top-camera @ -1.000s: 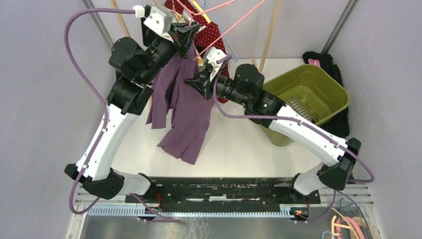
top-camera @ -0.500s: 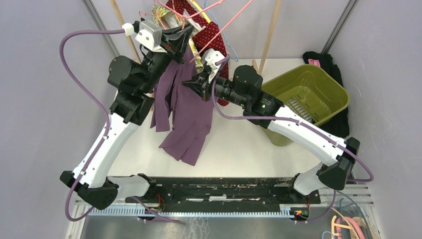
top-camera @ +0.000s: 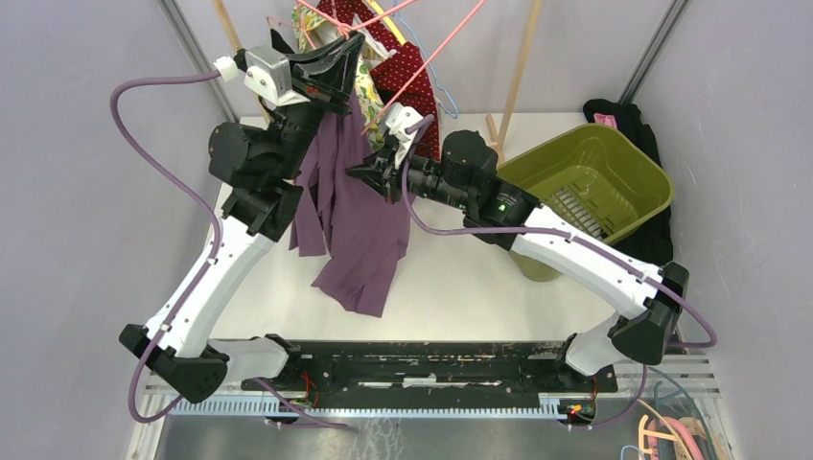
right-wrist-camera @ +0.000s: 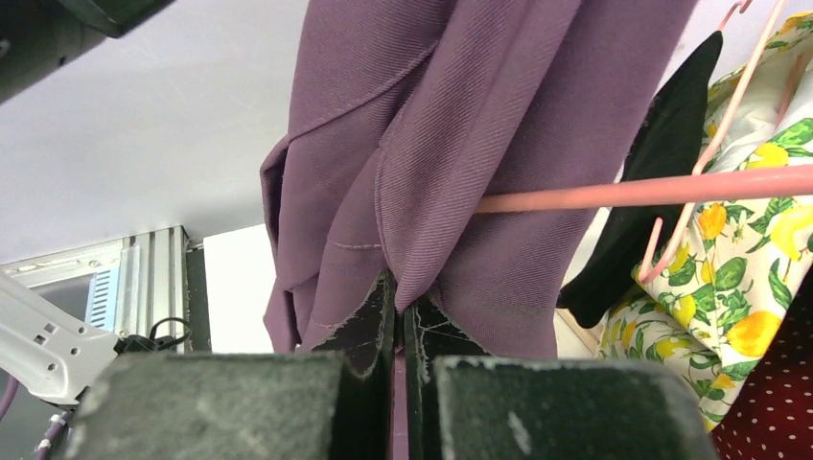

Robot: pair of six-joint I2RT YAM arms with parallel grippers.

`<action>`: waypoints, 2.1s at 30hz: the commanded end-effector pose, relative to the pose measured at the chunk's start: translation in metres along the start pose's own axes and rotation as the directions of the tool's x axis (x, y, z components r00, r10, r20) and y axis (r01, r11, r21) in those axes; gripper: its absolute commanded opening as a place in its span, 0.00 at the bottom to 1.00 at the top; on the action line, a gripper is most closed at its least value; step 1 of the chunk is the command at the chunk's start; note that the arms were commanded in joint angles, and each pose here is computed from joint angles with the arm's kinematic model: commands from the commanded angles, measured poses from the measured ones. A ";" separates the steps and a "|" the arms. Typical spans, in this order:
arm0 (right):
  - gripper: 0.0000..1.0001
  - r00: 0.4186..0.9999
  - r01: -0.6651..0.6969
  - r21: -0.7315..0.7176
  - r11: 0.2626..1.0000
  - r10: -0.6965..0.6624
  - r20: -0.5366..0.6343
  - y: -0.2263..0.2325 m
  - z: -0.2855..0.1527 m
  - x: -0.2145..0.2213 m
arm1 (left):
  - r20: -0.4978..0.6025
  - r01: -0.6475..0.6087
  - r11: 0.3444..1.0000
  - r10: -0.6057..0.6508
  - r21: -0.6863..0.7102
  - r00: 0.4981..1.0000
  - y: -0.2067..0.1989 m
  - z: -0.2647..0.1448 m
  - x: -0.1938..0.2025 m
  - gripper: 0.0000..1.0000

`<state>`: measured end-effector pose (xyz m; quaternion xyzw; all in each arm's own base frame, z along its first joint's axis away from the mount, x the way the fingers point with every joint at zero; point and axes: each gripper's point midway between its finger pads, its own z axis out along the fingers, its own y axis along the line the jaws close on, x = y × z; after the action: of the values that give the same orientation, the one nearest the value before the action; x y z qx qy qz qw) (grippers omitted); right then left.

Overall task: Remove the skirt from the hanger
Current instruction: Remove the skirt from the hanger, then place the skirt in the bin.

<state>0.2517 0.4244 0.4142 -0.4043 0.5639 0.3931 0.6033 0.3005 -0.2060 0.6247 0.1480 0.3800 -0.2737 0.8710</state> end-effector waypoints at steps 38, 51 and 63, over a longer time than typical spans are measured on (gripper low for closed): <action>0.01 0.890 -0.093 -0.054 0.994 0.059 -0.453 0.033 -0.034 0.111 | 0.451 0.037 0.999 -0.029 -0.008 0.892 0.004 0.017 -0.150 0.03; 0.01 0.955 0.289 0.583 0.759 -0.275 -0.115 -0.111 -0.150 -0.129 | 0.111 -0.209 0.930 0.252 -0.302 0.961 0.054 -0.037 -0.101 0.03; 0.01 0.796 0.367 0.910 0.193 -0.572 -0.200 -0.161 -0.285 -0.293 | 0.030 -0.233 0.912 0.258 -0.336 0.966 0.061 -0.065 -0.097 0.03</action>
<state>0.2986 0.1600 0.6382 -0.2147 0.5326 -0.0669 0.8160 0.2507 -0.1013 0.6526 0.0410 0.3698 -0.1224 0.9201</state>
